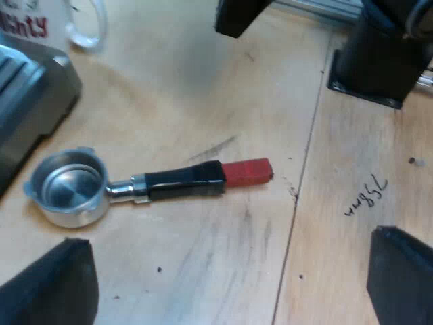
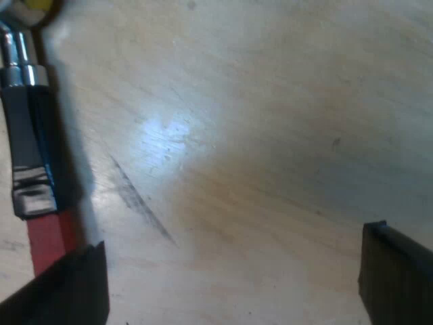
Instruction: Put the handle in the coffee machine
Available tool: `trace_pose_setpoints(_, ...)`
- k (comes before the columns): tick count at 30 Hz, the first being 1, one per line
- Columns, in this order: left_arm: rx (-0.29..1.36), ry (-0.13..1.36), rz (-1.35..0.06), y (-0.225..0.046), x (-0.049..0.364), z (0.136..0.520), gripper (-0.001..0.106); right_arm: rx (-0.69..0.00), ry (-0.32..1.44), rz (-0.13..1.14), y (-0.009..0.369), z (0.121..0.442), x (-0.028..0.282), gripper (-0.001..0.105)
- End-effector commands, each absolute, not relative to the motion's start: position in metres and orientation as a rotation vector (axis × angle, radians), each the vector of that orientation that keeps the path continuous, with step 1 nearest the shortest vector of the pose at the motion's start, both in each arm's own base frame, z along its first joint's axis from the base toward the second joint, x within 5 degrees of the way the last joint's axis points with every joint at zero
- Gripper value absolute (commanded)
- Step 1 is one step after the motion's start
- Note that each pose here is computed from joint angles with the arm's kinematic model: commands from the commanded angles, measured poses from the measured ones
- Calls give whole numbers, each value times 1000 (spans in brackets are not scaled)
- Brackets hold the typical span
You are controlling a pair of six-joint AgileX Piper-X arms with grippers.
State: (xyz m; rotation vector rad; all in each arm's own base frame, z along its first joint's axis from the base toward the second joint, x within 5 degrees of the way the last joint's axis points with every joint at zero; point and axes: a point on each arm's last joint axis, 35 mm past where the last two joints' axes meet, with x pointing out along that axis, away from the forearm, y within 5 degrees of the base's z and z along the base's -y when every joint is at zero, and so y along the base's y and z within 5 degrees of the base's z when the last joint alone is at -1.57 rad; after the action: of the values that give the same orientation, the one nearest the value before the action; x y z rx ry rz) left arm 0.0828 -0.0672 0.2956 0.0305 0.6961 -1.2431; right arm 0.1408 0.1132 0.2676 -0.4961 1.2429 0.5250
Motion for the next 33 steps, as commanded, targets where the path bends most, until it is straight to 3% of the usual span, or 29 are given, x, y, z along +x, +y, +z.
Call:
trace_pose_setpoints(1, 42, 704, -1277, -72, 86, 296, 82, -513, 1291, 516, 110, 255, 137, 58)
trace_pose_setpoints(4, 47, 710, -1291, -75, 87, 295, 82, -521, 1309, 513, 109, 248, 135, 47)
trace_pose_setpoints(12, 70, 698, -1347, -82, 87, 295, 82, -531, 1335, 508, 105, 228, 131, 0)
trace_pose_setpoints(33, 70, 698, -1347, -82, 87, 295, 82, -489, 1400, 584, 97, 180, 116, 0)
